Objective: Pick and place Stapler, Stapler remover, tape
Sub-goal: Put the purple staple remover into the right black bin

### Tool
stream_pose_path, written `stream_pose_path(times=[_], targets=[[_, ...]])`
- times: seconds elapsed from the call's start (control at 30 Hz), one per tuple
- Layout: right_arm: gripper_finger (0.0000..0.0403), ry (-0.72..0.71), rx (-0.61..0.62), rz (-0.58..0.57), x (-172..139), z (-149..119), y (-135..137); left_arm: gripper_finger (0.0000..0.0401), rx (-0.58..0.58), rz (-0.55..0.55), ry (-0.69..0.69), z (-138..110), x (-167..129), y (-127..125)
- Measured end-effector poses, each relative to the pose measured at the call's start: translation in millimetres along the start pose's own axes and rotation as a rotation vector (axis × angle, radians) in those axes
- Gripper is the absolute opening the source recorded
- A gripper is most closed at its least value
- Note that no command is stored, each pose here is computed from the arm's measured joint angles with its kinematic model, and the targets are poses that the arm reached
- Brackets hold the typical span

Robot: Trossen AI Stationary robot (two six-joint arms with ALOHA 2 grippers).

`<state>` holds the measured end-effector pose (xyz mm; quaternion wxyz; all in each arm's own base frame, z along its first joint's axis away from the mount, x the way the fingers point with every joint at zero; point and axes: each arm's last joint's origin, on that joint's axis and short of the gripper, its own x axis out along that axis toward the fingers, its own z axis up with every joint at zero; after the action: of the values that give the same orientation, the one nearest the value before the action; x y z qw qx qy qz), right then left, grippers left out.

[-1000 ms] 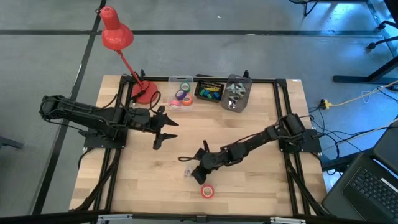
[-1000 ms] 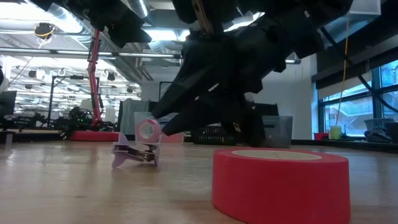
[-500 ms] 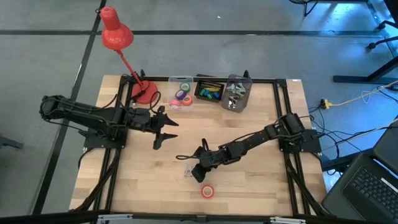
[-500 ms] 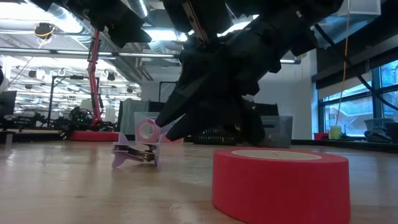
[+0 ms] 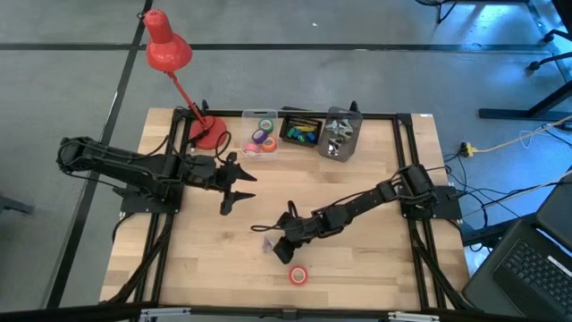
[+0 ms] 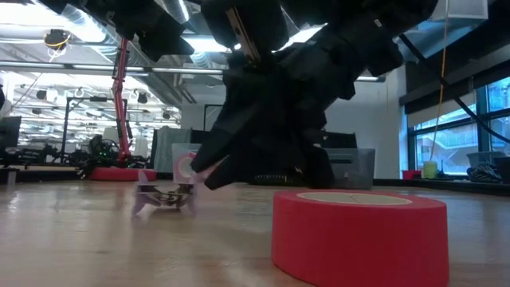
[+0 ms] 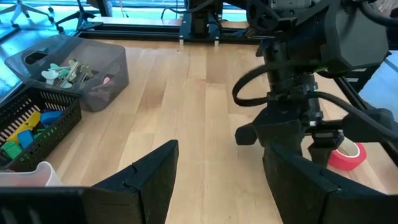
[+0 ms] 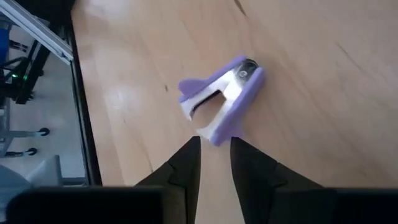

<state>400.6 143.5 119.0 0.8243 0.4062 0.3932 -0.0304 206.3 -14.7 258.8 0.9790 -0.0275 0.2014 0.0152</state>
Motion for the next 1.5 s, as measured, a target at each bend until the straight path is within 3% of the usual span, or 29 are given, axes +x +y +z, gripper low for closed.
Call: stream_pose_path(times=[0.1,0.27,0.43,0.6,1.03,1.5], targets=[[0.0078,-0.001,-0.021,0.002,0,1,2,0.0226,0.001,0.000,0.001,0,0,0],[0.0010,0.007,-0.053,-0.012,0,1,1,0.0226,0.001,0.000,0.004,0,0,0],[0.0004,-0.010,-0.061,-0.049,0,0,-2,0.0226,0.001,0.001,0.005,0,0,0],[0.0032,0.013,-0.068,-0.007,0,3,0,0.0226,0.002,0.000,0.005,0,0,0],[0.0149,0.049,-0.017,0.009,-1,10,-5,0.0226,0.002,0.001,0.005,0,0,0],[0.0147,0.016,-0.012,0.033,-1,14,-3,0.0226,0.002,0.001,0.004,0,0,0]])
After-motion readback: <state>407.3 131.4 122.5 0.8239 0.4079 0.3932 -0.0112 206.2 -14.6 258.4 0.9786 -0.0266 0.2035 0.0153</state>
